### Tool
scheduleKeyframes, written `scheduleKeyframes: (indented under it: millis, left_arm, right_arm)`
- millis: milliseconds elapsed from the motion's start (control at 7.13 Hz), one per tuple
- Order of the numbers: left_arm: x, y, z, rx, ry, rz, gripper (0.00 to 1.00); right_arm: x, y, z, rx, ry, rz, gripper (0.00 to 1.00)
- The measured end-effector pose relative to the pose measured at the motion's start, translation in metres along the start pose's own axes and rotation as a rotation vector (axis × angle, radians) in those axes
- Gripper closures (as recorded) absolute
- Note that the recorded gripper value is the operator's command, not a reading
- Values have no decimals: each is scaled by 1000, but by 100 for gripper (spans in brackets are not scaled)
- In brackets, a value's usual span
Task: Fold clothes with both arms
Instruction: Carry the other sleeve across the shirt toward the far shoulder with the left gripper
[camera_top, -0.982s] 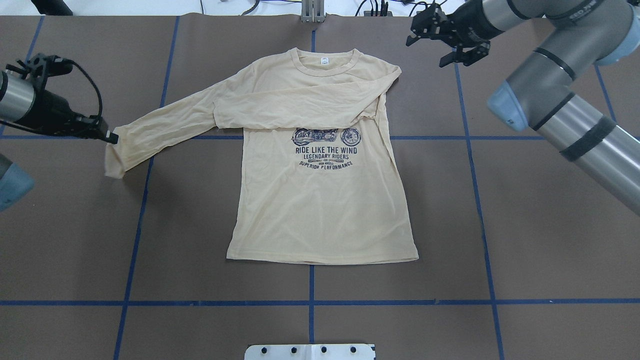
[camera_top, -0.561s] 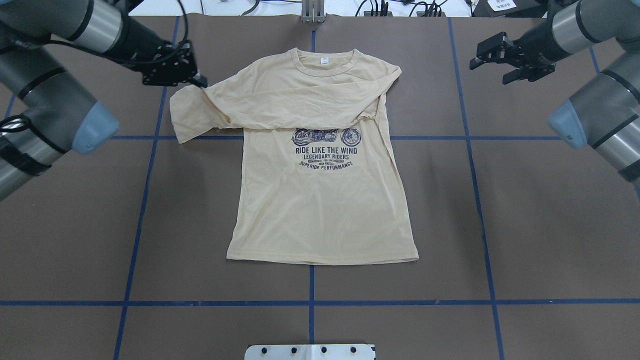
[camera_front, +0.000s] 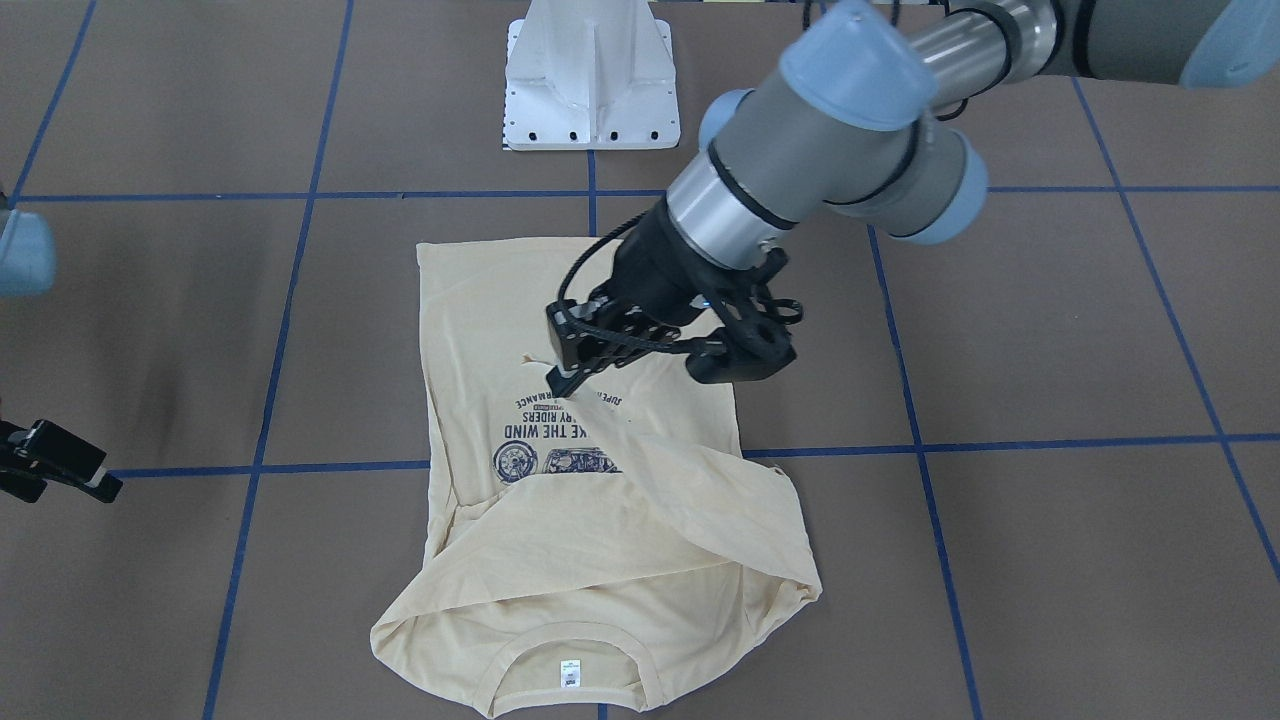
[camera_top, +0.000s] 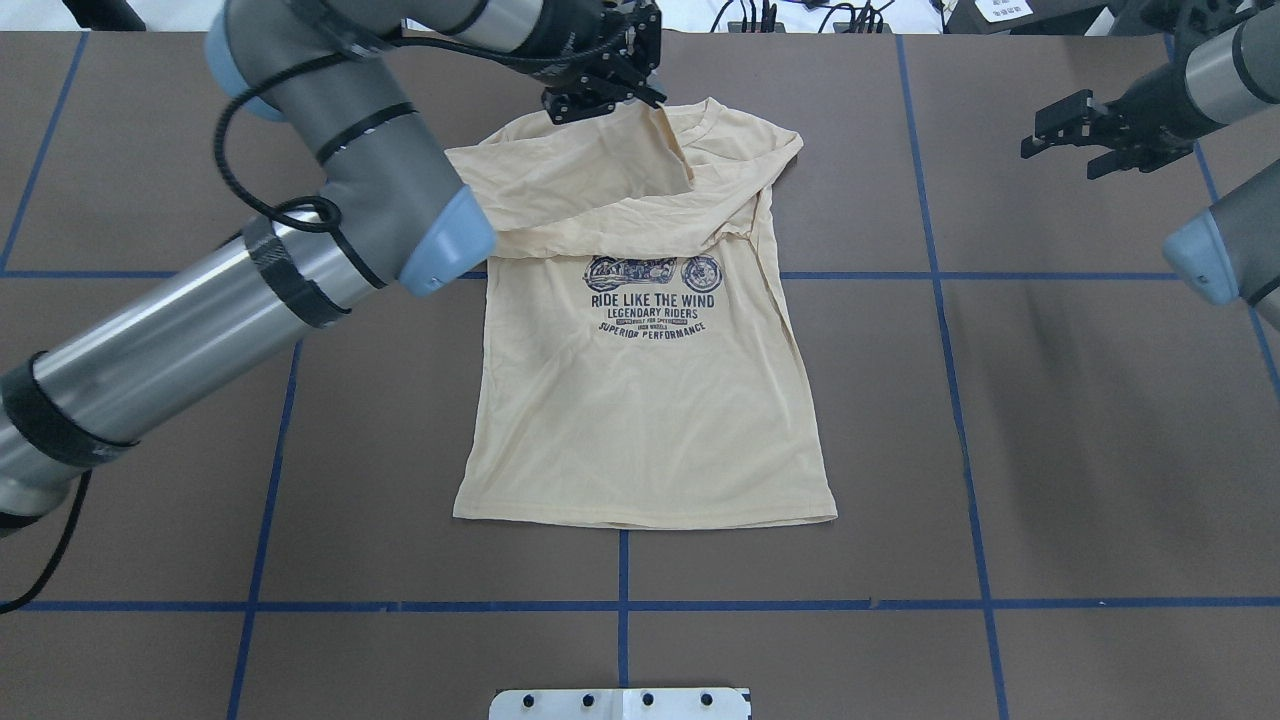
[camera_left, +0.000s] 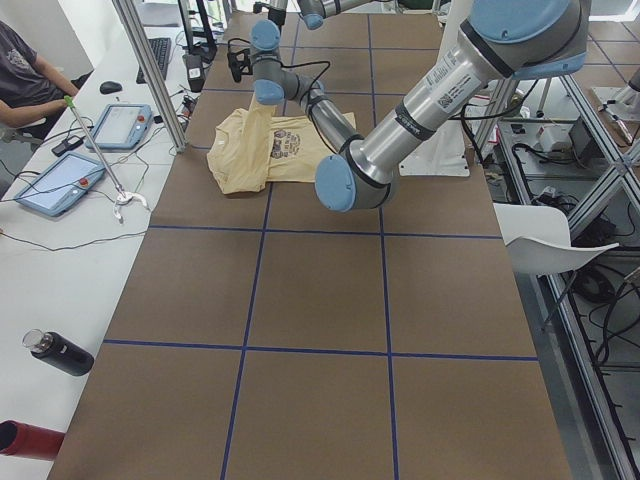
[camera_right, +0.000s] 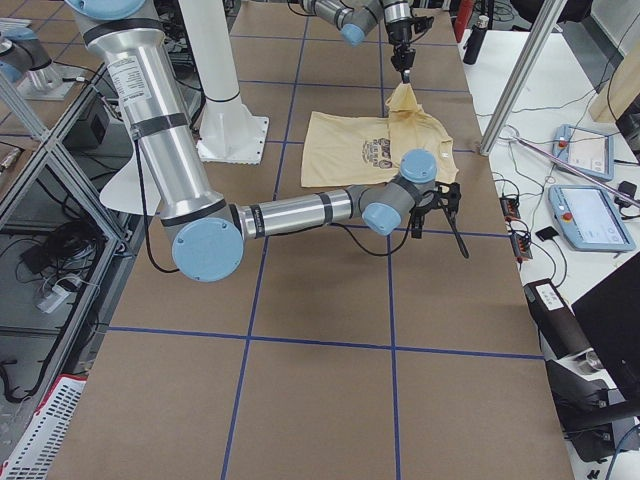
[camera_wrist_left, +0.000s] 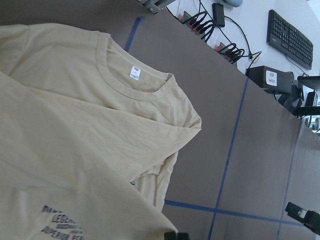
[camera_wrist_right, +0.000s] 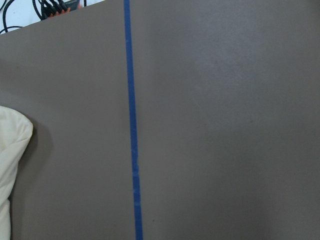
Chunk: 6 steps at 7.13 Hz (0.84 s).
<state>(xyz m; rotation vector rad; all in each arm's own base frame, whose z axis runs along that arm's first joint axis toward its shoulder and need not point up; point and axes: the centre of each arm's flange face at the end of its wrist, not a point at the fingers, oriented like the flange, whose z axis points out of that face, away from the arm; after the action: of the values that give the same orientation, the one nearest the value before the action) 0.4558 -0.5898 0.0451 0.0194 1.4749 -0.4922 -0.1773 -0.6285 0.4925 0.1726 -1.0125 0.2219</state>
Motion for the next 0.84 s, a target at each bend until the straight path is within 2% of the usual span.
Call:
scheduleKeyframes:
  millis: [140, 421, 841]
  left_arm:
    - [13, 19, 27, 34, 11, -9, 100]
    - [11, 32, 74, 93, 34, -9, 100]
    - [22, 43, 120, 165, 66, -12, 100]
  right_arm:
    - [12, -3, 1, -1, 13, -5, 1]
    - [24, -5, 6, -5, 30, 3, 1]
    - [33, -5, 12, -14, 43, 16, 1]
